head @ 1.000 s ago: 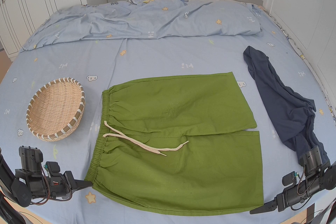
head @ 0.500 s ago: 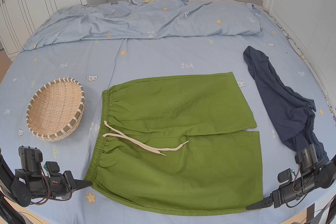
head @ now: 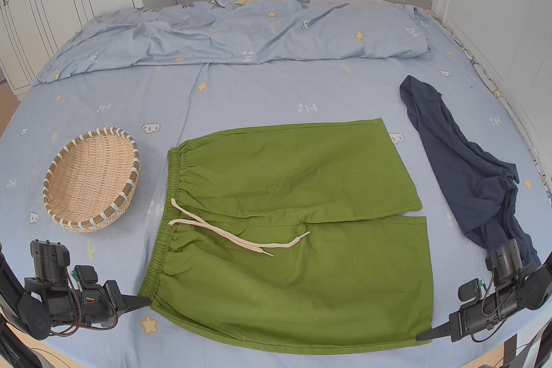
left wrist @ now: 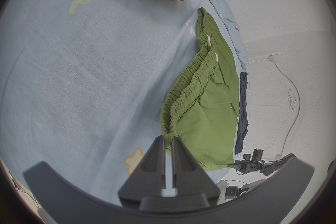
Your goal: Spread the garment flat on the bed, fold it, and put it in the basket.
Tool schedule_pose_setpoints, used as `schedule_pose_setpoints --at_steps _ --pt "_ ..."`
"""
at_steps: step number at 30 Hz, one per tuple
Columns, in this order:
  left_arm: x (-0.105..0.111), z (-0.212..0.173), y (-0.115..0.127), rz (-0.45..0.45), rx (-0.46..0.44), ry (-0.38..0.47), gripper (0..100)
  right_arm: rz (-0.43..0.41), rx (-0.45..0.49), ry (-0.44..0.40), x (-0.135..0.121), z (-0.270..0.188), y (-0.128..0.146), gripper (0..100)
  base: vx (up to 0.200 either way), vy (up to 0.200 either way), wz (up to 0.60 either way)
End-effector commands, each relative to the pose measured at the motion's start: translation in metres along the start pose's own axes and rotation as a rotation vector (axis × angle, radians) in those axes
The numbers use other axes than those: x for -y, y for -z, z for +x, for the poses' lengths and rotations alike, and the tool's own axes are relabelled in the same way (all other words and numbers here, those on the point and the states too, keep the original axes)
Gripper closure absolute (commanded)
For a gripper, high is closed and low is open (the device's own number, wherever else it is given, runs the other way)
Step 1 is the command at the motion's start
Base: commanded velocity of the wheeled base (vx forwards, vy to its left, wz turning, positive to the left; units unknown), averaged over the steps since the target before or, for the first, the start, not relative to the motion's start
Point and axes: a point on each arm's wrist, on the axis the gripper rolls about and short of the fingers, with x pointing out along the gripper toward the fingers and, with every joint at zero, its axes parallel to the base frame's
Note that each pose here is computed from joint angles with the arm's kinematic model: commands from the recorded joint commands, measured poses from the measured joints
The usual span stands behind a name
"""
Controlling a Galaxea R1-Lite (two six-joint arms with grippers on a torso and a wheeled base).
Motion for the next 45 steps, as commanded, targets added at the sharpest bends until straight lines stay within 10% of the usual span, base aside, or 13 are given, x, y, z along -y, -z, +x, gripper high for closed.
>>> schedule_pose_setpoints --at_steps 1,16,31,45 --pt "-0.002 -0.001 0.004 -0.012 -0.013 -0.009 100 0.011 0.006 0.004 0.001 -0.002 0.001 100 0.0 0.0 0.0" --pt "0.022 -0.011 -0.001 0.054 0.062 0.054 100 -0.006 0.264 -0.038 -0.04 -0.045 -0.027 100 0.0 0.0 0.0" --pt "0.12 -0.053 -0.067 -0.001 0.025 -0.002 100 -0.089 0.4 -0.053 -0.083 -0.098 -0.102 100 0.0 0.0 0.0" --pt "0.148 -0.043 -0.11 -0.013 0.009 -0.015 100 -0.094 0.441 -0.047 -0.086 -0.108 -0.167 100 0.0 0.0 0.0"
